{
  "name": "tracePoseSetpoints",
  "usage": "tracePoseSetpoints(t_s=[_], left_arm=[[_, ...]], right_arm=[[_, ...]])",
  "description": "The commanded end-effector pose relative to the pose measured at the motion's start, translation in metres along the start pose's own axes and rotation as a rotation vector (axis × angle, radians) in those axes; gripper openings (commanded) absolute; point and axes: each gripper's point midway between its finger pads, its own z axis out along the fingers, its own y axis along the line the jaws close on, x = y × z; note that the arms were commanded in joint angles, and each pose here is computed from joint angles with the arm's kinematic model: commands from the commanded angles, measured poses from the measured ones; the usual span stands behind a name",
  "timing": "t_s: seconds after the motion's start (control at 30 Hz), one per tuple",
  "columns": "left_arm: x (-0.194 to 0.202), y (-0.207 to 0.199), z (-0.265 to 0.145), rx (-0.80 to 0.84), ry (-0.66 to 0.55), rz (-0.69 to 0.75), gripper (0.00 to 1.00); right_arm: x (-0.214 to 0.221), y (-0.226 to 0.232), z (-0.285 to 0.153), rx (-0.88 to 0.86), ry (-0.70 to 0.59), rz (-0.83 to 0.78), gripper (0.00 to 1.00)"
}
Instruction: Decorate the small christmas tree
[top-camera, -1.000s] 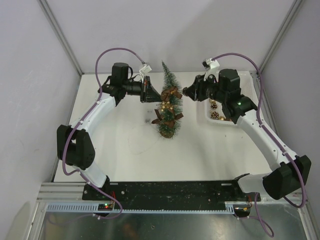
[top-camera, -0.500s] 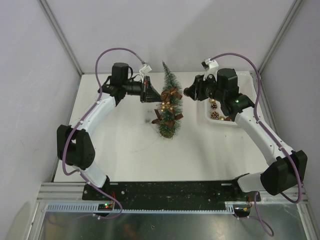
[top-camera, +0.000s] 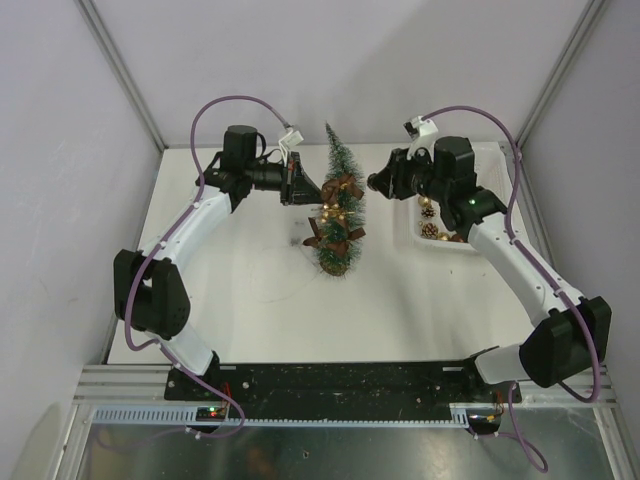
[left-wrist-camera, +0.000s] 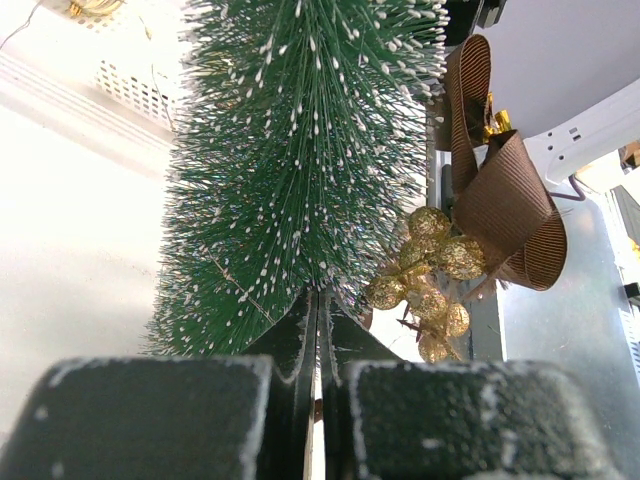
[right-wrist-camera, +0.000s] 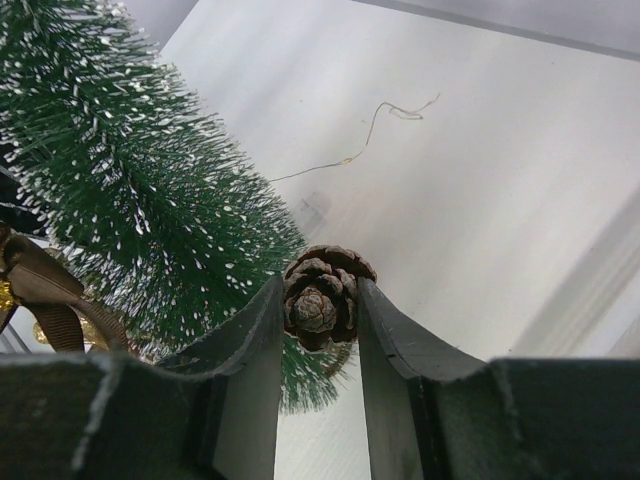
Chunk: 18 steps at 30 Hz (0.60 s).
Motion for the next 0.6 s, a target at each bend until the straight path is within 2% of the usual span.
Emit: tracePoseSetpoints(t_s=[0.0, 0.37, 0.57], left_arm=[[-0.015, -0.02, -0.004, 0.042, -0.023, 0.072, 0.0], [-0.014, -0.02, -0.004, 0.042, -0.022, 0.067, 0.0], [-0.013, -0.02, -0.004, 0.041, -0.022, 0.067, 0.0]], right_arm=[[-0.003, 0.006, 0.006, -0.027, -0.03, -0.001, 0.08], [0.017, -0.003, 0.017, -0.018, 0.002, 0.025, 0.08], [0.021, -0.002, 0.018, -0.025, 0.005, 0.036, 0.14]])
